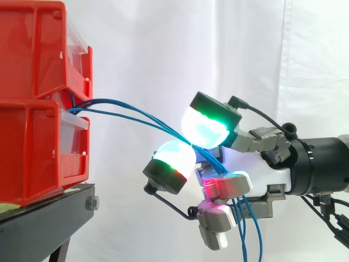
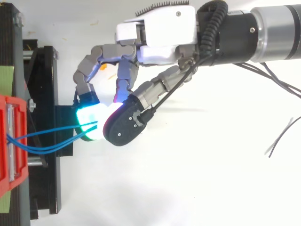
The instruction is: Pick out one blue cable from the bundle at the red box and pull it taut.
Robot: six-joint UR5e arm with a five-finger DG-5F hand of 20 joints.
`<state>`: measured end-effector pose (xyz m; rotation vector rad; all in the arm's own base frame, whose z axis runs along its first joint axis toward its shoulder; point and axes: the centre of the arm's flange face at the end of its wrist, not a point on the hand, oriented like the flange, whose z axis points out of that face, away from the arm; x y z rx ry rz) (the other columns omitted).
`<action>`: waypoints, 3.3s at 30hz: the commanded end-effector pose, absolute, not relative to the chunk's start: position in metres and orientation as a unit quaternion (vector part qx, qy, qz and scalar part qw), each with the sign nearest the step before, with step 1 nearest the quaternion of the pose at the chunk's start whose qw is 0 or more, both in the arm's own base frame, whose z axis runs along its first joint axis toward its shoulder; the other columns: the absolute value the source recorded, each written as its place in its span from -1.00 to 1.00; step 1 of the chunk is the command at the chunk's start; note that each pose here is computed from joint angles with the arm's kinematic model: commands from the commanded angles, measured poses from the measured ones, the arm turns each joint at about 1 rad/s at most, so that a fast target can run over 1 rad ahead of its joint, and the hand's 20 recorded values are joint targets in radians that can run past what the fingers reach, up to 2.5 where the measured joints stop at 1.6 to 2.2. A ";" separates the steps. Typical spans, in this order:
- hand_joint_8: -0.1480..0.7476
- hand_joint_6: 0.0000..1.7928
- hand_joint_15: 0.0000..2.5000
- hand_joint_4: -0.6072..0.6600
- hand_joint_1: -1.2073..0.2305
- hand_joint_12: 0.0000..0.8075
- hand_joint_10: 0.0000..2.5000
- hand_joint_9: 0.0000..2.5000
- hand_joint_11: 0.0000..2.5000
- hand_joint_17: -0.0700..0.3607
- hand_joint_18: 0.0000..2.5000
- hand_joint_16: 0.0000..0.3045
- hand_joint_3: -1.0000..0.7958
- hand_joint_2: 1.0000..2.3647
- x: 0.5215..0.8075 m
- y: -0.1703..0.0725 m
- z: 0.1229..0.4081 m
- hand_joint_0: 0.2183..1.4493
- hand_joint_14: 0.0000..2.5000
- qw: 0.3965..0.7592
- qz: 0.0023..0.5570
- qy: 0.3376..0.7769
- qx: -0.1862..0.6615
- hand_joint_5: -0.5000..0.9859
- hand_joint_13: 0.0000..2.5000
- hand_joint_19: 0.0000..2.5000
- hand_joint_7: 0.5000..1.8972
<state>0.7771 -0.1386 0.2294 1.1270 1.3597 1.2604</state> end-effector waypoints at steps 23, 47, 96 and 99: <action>-0.08 0.08 -0.40 -0.26 -0.54 -0.17 -0.97 0.08 -0.23 -0.20 -0.25 -0.70 -0.30 -0.98 0.777 -0.137 0.229 -0.10 -0.98 0.466 0.513 0.555 0.460 -0.48 -0.07 -0.45 -0.17; -0.06 0.03 -0.39 -0.07 -0.30 -0.15 -0.97 0.14 -0.23 -0.19 -0.25 -0.70 -0.30 -0.98 0.777 -0.139 0.230 -0.36 -0.98 0.467 0.514 0.553 0.460 -0.43 -0.04 -0.44 -0.30; -0.14 0.06 -0.38 -0.37 -0.66 -0.20 -0.97 0.16 -0.22 -0.23 -0.23 -0.72 -0.44 -1.00 0.776 -0.138 0.229 -0.33 -0.98 0.461 0.516 0.558 0.458 -0.42 -0.04 -0.46 -0.16; -0.15 0.05 -0.38 -0.37 -0.68 -0.21 -0.97 0.16 -0.24 -0.23 -0.23 -0.72 -0.44 -1.00 0.776 -0.139 0.229 -0.36 -0.98 0.461 0.516 0.558 0.458 -0.42 -0.04 -0.46 -0.13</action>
